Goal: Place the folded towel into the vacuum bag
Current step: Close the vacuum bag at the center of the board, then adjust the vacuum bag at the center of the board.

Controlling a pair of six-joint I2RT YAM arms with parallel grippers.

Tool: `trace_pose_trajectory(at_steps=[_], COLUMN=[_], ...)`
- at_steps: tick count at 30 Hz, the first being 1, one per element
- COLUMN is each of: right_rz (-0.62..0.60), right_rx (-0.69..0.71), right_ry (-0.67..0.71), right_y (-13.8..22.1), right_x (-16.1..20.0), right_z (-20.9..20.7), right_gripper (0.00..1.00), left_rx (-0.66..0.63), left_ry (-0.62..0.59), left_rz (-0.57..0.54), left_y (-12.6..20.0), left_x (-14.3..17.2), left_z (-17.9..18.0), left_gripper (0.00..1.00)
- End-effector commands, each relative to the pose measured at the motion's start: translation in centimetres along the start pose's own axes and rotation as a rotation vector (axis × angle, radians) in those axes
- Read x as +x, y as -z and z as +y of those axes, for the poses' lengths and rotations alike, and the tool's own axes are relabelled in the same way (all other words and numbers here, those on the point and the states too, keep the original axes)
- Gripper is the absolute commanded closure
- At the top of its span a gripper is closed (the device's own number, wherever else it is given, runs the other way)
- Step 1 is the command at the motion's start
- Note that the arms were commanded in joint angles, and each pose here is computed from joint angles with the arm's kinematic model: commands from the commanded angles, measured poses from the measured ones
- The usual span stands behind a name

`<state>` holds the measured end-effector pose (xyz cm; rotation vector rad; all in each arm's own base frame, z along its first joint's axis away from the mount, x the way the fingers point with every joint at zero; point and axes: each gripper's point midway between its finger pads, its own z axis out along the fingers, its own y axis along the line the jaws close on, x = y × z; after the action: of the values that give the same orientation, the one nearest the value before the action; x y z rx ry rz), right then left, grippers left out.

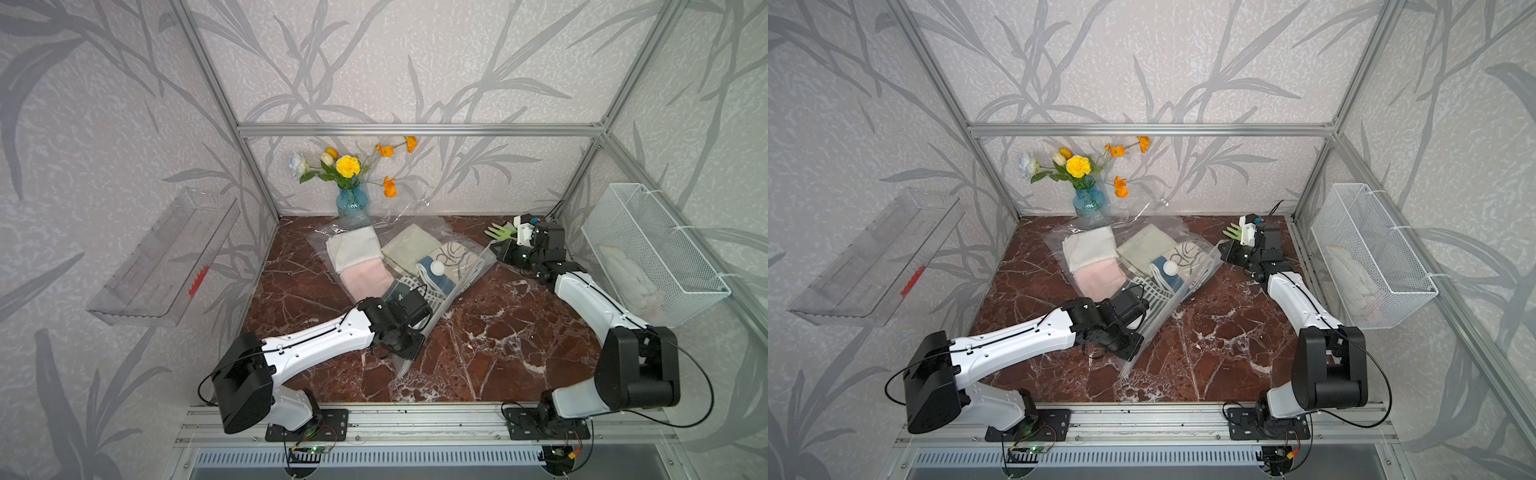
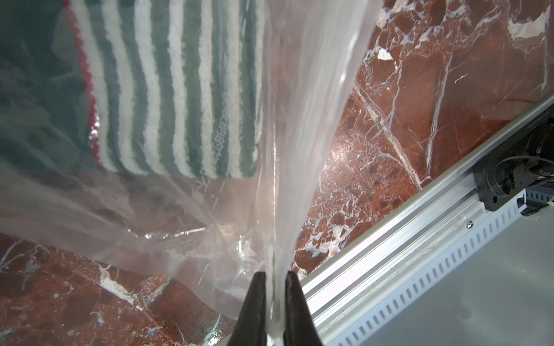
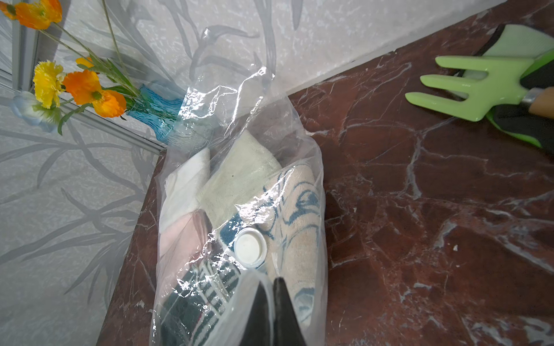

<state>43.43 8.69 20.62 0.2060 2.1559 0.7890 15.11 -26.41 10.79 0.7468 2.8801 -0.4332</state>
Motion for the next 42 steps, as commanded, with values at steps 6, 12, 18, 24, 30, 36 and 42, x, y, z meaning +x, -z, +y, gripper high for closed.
trace_pose_trajectory(at_steps=[6,12,18,24,30,36,42], right_rz=[-0.259,-0.249,-0.238,-0.121,-0.032,0.134,0.204], right_rx=[0.108,0.119,0.138,0.072,0.063,0.177,0.214], right_ry=[0.053,0.059,0.071,0.236,0.393,0.511,0.381], right_y=[2.5,2.4,2.7,2.5,4.4,3.0,1.2], right_x=[-7.5,-7.1,-6.6,-4.1,-2.2,4.1,9.6], right_z=[-1.1,-1.5,-1.9,2.4,6.4,6.4,2.5], right_gripper=[1.0,1.0,1.0,0.79,0.61,0.62,0.6], left_rx=[-0.076,-0.078,-0.083,-0.017,0.2,0.225,0.065], left_ry=[0.051,0.048,0.041,-0.02,0.043,0.087,0.187], left_rz=[0.242,0.242,0.243,0.156,-0.039,-0.218,-0.365], left_y=[0.3,0.0,0.0,1.3,5.4,7.1,4.7], left_x=[7.5,7.9,8.1,4.4,-0.4,-5.6,-11.2], left_z=[2.4,2.1,2.3,0.3,-1.1,0.4,6.6], left_gripper=[0.92,0.93,0.93,0.73,0.46,0.43,0.43])
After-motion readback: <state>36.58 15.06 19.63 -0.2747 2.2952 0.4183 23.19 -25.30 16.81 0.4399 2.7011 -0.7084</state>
